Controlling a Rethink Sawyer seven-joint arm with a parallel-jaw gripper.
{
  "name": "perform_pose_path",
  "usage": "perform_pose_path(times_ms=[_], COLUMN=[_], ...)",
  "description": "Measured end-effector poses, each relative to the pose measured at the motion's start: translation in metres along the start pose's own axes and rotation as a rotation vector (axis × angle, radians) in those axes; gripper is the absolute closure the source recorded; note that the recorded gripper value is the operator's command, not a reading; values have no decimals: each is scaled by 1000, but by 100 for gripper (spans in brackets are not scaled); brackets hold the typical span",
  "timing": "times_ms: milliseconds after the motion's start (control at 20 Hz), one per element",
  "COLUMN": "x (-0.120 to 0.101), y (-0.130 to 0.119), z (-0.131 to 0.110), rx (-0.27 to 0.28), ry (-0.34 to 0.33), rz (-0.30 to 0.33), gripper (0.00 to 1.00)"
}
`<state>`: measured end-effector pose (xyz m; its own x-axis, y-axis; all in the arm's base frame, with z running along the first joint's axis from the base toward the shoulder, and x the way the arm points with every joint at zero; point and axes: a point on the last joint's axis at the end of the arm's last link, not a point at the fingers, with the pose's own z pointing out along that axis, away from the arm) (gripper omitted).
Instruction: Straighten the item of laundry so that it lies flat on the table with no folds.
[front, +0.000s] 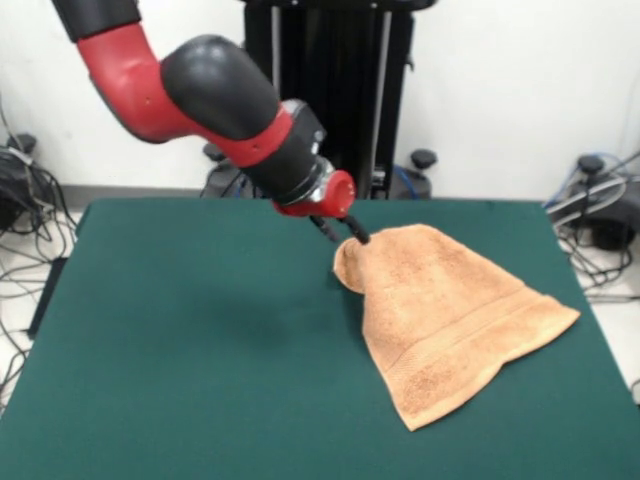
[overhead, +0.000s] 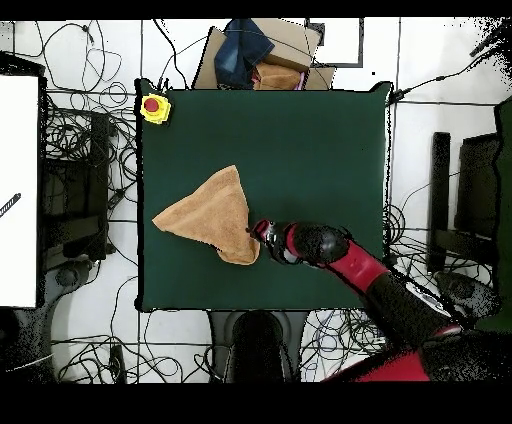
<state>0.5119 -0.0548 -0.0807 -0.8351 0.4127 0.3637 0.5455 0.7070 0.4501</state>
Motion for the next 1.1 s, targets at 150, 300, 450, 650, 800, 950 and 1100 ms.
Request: perform_pose_path(times_ms=[150,300,450,650,800,950,1100], x=[2,5,6,7,8,9,10], y=[13,26,33,39,41,44,46], z=[-1,-4,-8,-13,-12,-9,-1], rx=[39,103,144,221,281,332,393], ry=[-4,-20,-33,-49,-60,-65,-68], rz=[-48,-112,-145,-179,-202,-223,-247], gripper=[0,0,0,0,0,0,0])
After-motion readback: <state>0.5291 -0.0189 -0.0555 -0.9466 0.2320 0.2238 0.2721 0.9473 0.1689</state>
